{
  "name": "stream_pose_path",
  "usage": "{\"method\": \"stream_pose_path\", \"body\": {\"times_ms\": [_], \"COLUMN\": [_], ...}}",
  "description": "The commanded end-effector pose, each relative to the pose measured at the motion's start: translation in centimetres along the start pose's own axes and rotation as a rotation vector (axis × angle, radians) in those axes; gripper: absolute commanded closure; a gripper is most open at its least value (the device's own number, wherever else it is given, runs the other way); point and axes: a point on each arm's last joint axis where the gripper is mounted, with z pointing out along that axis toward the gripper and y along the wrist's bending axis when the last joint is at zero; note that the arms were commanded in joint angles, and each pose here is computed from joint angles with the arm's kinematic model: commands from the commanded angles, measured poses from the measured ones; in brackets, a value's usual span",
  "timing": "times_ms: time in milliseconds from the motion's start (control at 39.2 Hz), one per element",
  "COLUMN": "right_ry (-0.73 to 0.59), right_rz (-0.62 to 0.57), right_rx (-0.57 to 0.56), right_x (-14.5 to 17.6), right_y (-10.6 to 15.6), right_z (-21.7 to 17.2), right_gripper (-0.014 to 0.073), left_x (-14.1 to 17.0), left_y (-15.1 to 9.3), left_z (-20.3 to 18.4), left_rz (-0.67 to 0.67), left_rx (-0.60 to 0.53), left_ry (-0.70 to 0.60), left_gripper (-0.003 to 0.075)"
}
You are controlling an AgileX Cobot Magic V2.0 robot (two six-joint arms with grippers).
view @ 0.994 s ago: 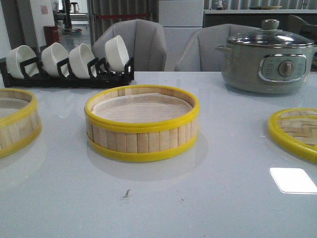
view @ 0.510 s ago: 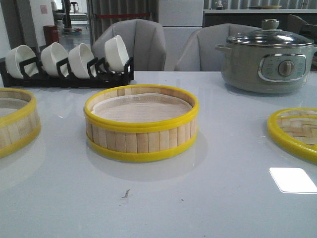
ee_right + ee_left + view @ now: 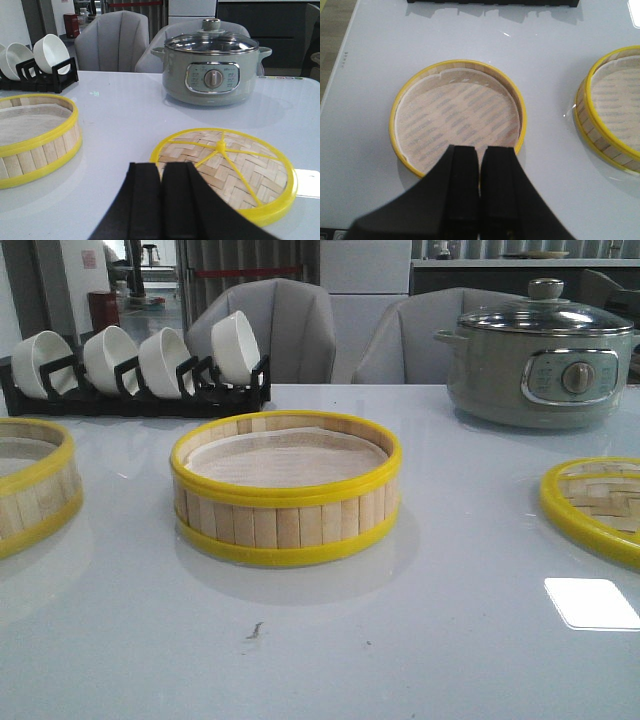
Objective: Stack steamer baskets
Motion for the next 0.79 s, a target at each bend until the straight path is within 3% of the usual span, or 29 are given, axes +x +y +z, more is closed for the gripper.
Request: {"method": "stream_pose_path", "body": {"times_ms": [0, 535, 765], "right_ry": [-0.123, -0.123, -0.235], "right_rz": [-0.005, -0.005, -0.006], "right_rx": [0.000, 0.000, 0.003], "right_x": [-1.39, -1.39, -2.39], "right_y": [0.02, 0.02, 0.00], "right_z": [-0.28, -0.28, -0.46], "right_gripper": [0.0540, 0.0540, 0.0540], "left_x": [-0.86, -0.75, -0.75], "left_y": [0.22, 0.21, 0.21], "left_z": [-1.05, -1.05, -1.05], "left_rz": [0.014, 0.013, 0.013], "left_rx": [-0.024, -0.023, -0.023], "left_ry": [-0.073, -0.061, -0.061], "left_gripper": [0.0633, 0.0633, 0.0633]}}
